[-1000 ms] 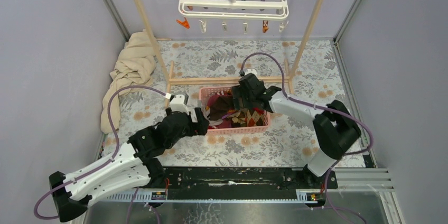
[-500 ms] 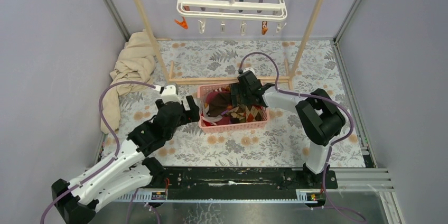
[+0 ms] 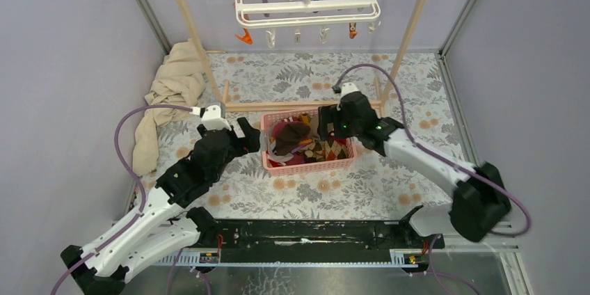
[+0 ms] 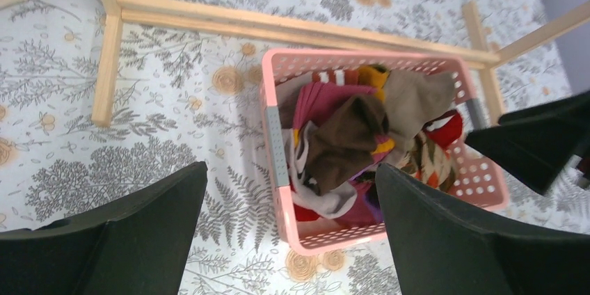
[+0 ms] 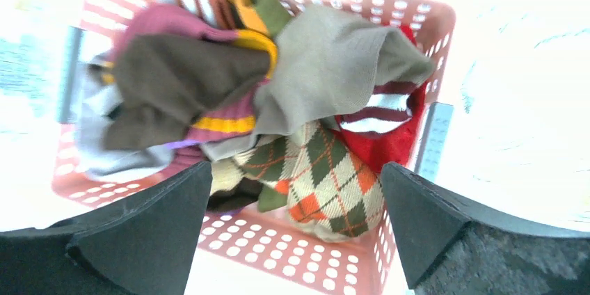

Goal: Remove the socks clipped to the hanger
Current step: Reset both arms

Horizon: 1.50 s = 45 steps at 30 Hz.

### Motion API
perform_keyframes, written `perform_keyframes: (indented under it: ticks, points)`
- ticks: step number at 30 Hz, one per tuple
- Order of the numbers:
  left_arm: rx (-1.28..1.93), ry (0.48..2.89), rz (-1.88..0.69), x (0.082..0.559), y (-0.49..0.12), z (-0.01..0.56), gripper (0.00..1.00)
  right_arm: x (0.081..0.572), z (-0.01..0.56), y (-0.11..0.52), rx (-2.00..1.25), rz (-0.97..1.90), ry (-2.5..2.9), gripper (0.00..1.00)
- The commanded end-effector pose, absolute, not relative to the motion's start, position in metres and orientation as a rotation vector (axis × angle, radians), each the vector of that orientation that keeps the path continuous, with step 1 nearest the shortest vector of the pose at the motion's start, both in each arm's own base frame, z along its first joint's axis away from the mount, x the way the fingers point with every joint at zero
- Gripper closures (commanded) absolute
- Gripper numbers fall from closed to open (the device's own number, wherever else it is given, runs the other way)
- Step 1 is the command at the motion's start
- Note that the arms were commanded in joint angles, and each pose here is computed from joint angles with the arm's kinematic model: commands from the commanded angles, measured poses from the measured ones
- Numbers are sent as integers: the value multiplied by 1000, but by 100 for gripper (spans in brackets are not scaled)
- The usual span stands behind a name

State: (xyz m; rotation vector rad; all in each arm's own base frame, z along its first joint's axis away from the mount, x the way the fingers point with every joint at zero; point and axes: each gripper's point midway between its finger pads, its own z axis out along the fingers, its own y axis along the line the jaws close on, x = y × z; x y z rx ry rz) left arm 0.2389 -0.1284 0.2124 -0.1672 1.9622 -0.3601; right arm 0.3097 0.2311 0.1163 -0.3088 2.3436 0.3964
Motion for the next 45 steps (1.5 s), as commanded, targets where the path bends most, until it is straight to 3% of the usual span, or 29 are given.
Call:
perform_keyframes:
  ticks: [1, 5, 12, 19, 29, 36, 45]
  points:
    - [-224, 1864, -367, 245, -120, 251, 2, 290, 183, 219, -330, 489, 2181, 0]
    - [-244, 1822, -332, 247, -111, 262, 2, 279, 211, 193, -287, 436, 2087, 0]
    - [-278, 1749, -209, 274, -84, 264, 2, 269, 200, 152, -165, 335, 2073, 0]
    - [-296, 1873, -257, 323, -69, 207, 2, 267, 204, 116, -23, 243, 2024, 0]
    - [-355, 1836, -156, 358, -26, 163, 2, 280, 213, 80, 130, 136, 1929, 0]
    - [-323, 1604, -50, 341, 8, 162, 2, 284, 217, 55, 226, 81, 1833, 0]
    - [-252, 1528, -89, 324, 22, 133, 2, 278, 215, 38, 263, 57, 1696, 0]
